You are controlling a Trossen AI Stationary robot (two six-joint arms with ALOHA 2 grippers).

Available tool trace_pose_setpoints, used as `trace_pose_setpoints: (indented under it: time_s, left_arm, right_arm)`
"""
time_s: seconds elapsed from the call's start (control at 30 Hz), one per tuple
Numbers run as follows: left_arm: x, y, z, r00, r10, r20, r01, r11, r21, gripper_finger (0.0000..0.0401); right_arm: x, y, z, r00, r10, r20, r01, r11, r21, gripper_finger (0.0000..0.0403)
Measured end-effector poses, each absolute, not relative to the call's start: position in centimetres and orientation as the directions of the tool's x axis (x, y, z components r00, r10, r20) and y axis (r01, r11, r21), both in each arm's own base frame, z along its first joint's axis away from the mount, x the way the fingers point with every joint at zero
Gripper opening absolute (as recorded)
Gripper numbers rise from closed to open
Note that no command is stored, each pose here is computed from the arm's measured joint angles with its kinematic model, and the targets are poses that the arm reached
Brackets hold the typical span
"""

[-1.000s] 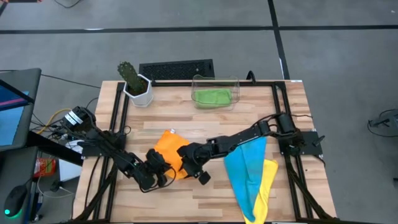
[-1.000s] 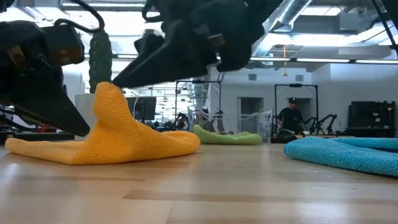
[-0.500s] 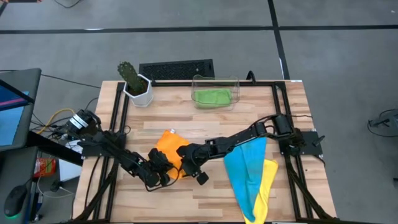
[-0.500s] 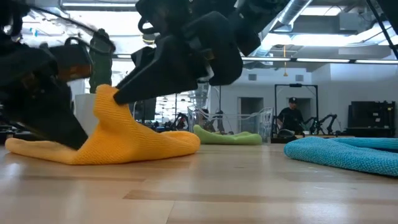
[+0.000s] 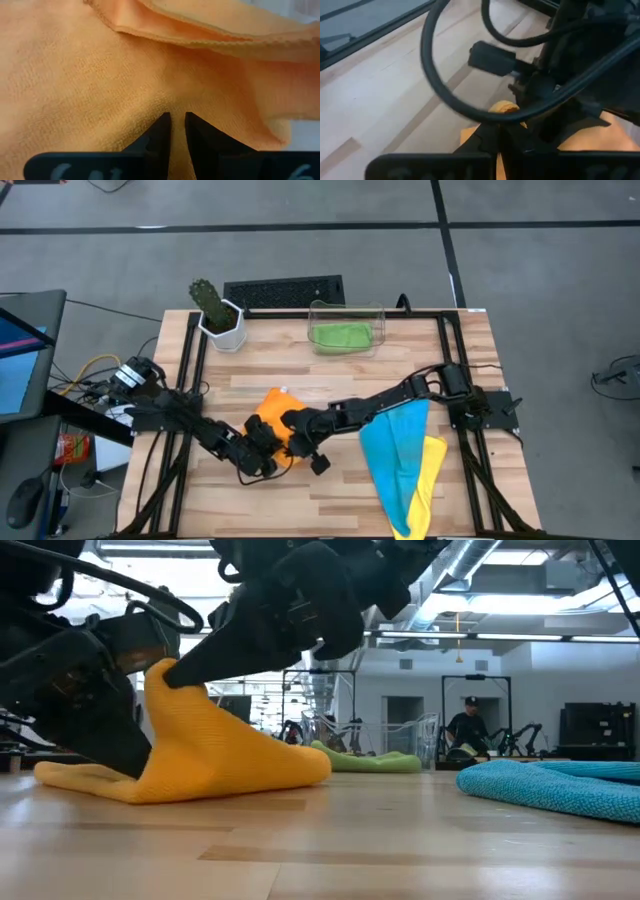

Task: Fold microfiber towels
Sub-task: Fold the orange towel

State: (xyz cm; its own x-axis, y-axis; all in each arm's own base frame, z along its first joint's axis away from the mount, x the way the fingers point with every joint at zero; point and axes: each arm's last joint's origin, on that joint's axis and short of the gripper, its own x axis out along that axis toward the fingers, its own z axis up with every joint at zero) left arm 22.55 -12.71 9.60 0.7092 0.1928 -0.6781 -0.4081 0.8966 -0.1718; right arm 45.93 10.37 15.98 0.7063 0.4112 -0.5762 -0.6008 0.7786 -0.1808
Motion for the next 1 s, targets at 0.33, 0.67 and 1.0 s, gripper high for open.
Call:
trace_pose_setpoints:
  time_s: [0.33,0.67,1.0]
  left_arm:
    - [23.4,-12.5,10.0,0.713,0.173,-0.68,-0.383,0.908,-0.171,0.0054]
    - [23.6,-12.9,10.2,0.722,0.09,-0.685,-0.336,0.912,-0.234,0.0054]
    - [23.7,-13.1,10.2,0.718,0.027,-0.696,-0.311,0.906,-0.286,0.0054]
  right_arm:
    - [46.4,10.7,14.3,0.694,0.458,-0.556,-0.637,0.75,-0.177,0.003]
    - [47.1,10.1,12.9,0.711,0.453,-0.538,-0.62,0.764,-0.177,0.0056]
    - [47.1,9.7,13.2,0.708,0.43,-0.561,-0.607,0.776,-0.171,0.0069]
